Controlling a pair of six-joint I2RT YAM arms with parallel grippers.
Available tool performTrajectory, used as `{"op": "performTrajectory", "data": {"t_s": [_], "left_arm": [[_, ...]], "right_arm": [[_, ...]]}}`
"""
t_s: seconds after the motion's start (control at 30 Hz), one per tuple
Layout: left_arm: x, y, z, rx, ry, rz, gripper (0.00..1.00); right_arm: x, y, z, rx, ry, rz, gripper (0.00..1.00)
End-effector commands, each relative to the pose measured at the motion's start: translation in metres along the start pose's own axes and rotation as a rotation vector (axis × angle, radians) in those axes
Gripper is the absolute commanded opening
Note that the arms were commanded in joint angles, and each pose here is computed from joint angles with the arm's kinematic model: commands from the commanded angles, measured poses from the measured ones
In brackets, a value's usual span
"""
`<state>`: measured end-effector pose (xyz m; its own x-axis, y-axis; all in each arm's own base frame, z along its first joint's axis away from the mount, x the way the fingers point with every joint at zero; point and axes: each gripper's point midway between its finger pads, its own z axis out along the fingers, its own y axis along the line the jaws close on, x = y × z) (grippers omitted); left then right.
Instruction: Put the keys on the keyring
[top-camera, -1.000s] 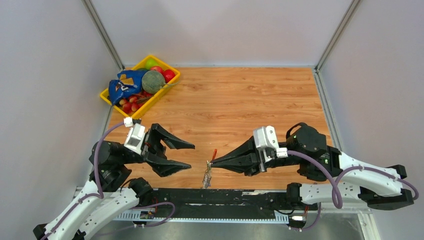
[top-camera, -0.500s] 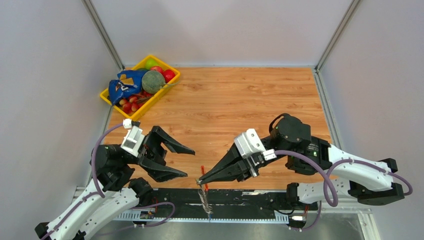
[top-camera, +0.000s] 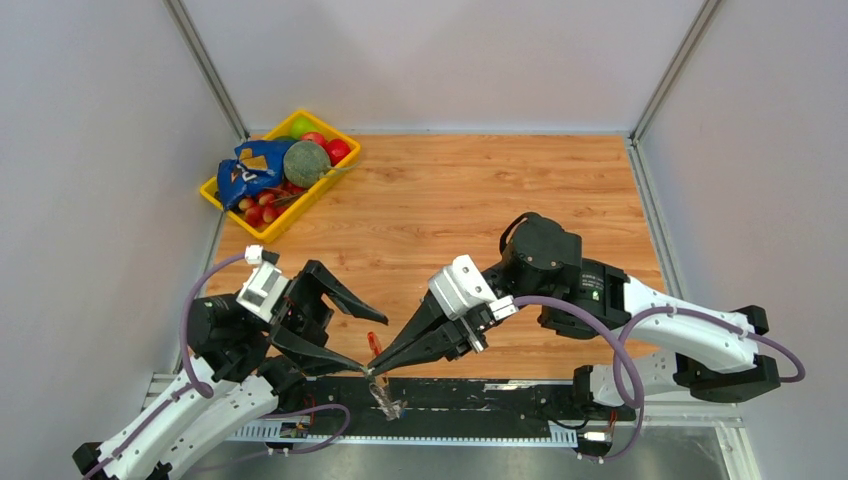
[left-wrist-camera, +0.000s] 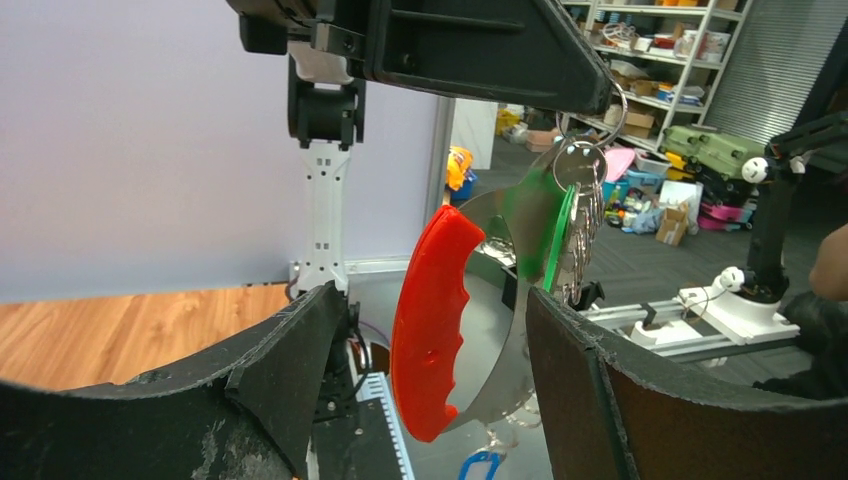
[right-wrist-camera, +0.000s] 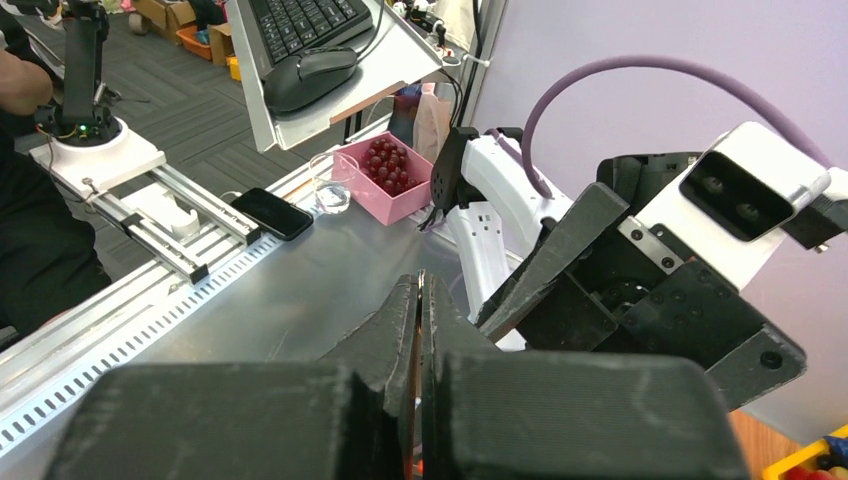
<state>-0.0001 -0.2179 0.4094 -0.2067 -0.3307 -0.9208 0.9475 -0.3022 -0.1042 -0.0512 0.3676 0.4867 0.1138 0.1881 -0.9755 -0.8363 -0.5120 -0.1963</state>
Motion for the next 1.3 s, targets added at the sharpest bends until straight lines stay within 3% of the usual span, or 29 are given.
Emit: {"op": "performTrajectory", "data": {"t_s": [0.0,0.3,0.73,0.9,1.1,1.27], "left_arm": [[-0.003,-0.02,-0.002,0.09,-0.005,0.035,0.78],[0.003,-0.029,-0.005,0.144,0.011,0.033,0.71],[0.006,-0.023,-0.001,0.15,0.03,0.02,0.3],[0.005,-0.018,0.002,0.146,0.038,0.035,0.02],[0.01,0.002,0.005,0.068,0.067,0.029,0.0],[0.012,0.031,0.007,-0.063,0.096,0.04,0.0]], "right_arm": [[-0.031,0.0,-0.002,-0.022,-0.064,-0.106,0.0],[-0.027,-0.013,-0.005,-0.001,-0.052,-0.126,0.0],[-0.023,-0.011,-0.024,0.06,-0.043,-0.152,0.0],[-0.017,-0.008,-0.035,0.105,-0.034,-0.155,0.0],[-0.005,-0.009,-0.056,0.223,-0.02,-0.14,0.02],[0.008,-0.023,-0.081,0.407,-0.008,-0.108,0.2]]}}
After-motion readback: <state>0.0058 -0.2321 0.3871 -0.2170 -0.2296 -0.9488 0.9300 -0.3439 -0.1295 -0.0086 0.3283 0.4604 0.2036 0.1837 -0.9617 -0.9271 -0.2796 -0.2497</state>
